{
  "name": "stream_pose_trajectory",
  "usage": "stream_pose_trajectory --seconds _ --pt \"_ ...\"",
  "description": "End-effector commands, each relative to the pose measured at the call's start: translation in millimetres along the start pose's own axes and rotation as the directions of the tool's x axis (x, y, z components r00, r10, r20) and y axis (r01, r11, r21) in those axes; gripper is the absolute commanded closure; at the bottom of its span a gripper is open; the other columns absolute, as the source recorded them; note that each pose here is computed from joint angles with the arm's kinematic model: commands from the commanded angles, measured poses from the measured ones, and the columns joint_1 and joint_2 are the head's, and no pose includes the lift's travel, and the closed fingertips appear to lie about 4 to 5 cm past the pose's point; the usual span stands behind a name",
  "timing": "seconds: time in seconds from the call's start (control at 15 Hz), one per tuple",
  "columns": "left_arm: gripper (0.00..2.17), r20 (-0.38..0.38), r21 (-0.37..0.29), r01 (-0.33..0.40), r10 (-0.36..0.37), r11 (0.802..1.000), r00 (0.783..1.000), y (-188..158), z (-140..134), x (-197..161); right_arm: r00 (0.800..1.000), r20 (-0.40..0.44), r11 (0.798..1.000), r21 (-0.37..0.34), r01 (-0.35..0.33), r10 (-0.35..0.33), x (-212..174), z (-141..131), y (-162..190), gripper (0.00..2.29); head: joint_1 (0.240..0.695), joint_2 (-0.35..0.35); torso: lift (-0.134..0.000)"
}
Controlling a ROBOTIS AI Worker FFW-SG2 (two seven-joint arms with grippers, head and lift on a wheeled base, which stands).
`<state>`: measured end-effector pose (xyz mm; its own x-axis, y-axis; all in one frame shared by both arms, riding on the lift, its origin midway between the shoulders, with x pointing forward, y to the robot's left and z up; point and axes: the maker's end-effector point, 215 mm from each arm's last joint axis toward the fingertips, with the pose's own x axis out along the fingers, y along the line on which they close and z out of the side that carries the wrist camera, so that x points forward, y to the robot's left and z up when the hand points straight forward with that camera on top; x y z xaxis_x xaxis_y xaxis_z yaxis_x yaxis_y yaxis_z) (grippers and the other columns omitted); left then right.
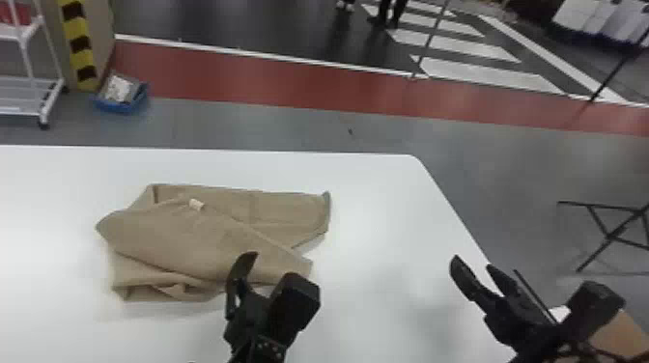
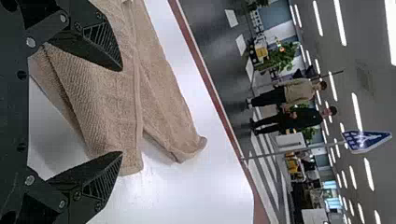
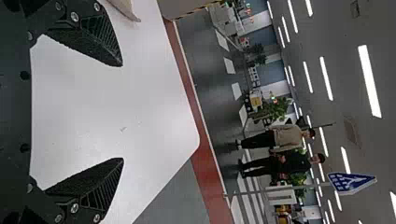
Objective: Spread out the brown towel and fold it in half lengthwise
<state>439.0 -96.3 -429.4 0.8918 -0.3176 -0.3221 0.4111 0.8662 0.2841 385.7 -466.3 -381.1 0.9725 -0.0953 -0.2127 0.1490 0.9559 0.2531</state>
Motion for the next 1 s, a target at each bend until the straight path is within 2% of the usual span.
stream_pose_trajectory --seconds 0.0,0.13,0.4,0.53,0.6,0.67,0.73,0.93 --pt "0.30 -0.013 0.010 -0.006 0.006 1.000 1.000 4 -5 1 1.000 0.007 1.000 0.015 0.001 -0.001 -2 2 -2 0.18 0.695 -0.350 -0.125" --pt "0.30 -0.023 0.017 -0.011 0.012 1.000 1.000 6 -8 2 1.000 0.010 1.000 0.021 -0.001 0.001 -2 2 -1 0.18 0.695 -0.350 -0.125" --pt "0.42 -0.103 0.046 -0.015 0.020 0.999 0.994 13 -35 2 1.000 0.011 1.000 0.023 -0.006 0.005 -1 3 1 0.18 0.695 -0.350 -0.125" --pt "0.80 -0.105 0.044 -0.020 0.025 0.999 0.994 17 -36 1 1.000 0.014 1.000 0.026 -0.008 0.008 -1 4 2 0.18 0.695 -0.350 -0.125" --pt "1.14 -0.100 0.045 -0.023 0.027 0.999 0.995 17 -35 0 1.000 0.014 1.000 0.027 -0.009 0.009 -1 3 2 0.18 0.695 -0.350 -0.125" --pt "1.37 -0.097 0.040 -0.025 0.029 0.999 0.995 17 -34 -1 1.000 0.014 1.000 0.028 -0.011 0.011 0 3 3 0.18 0.695 -0.350 -0.125" --pt "1.44 -0.076 0.026 -0.027 0.029 0.999 0.997 17 -25 -3 1.000 0.014 1.000 0.028 -0.011 0.010 0 3 3 0.18 0.695 -0.350 -0.125" --pt "1.44 -0.020 -0.026 -0.034 0.033 0.999 0.999 27 4 -12 1.000 0.014 1.000 0.028 -0.013 0.013 1 3 5 0.18 0.695 -0.350 -0.125"
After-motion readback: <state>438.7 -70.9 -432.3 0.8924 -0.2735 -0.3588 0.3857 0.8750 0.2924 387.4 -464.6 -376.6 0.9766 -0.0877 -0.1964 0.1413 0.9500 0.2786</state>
